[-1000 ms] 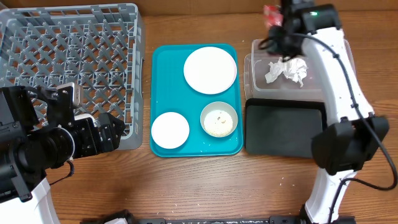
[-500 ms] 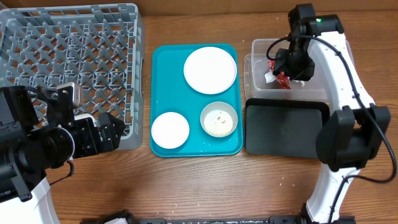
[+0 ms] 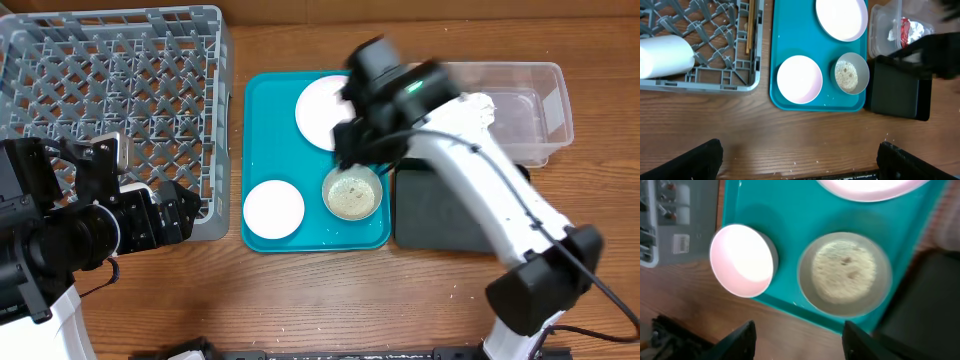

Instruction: Sort waste into correct bins and load items into the dishwasher

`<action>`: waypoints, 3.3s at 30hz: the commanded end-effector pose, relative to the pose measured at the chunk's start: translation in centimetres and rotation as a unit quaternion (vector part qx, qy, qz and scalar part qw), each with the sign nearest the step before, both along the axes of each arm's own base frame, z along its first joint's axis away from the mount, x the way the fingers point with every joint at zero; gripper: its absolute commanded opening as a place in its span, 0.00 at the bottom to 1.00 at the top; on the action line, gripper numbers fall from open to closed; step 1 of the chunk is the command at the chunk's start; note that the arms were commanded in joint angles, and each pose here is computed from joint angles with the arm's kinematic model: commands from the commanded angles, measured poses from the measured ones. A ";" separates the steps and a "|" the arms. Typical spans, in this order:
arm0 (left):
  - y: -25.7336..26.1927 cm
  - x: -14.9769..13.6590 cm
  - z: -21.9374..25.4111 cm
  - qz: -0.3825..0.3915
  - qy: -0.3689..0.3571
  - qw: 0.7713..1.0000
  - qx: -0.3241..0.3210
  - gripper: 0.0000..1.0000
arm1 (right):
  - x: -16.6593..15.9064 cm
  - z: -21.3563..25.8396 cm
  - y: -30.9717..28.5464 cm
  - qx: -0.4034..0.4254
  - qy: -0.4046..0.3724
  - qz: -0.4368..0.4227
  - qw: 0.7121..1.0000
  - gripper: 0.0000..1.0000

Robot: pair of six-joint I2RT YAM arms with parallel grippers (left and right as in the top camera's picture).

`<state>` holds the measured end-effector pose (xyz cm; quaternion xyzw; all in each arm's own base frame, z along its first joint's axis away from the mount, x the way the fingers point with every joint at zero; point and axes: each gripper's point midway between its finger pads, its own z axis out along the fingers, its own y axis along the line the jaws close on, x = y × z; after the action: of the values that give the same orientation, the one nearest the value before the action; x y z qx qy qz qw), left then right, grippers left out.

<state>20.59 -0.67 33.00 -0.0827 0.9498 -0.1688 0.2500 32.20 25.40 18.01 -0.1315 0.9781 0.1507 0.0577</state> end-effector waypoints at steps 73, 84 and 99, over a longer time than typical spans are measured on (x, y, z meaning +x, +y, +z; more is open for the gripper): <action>-0.4 0.0 0.2 -0.015 -0.007 1.000 -0.002 1.00 | -2.0 -12.9 6.4 -0.009 -0.043 0.037 0.998 0.36; -0.4 0.0 0.2 -0.015 -0.007 1.000 -0.002 1.00 | -1.2 -15.1 5.1 -0.070 -0.067 0.023 0.995 0.30; -0.4 0.0 0.2 -0.015 -0.007 1.000 -0.002 1.00 | 0.1 -7.6 5.8 -0.025 -0.123 0.027 0.992 0.39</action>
<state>20.60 -0.66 33.01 -0.0826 0.9498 -0.1687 0.2504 30.31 30.46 4.94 -0.1816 0.9748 0.0779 0.1039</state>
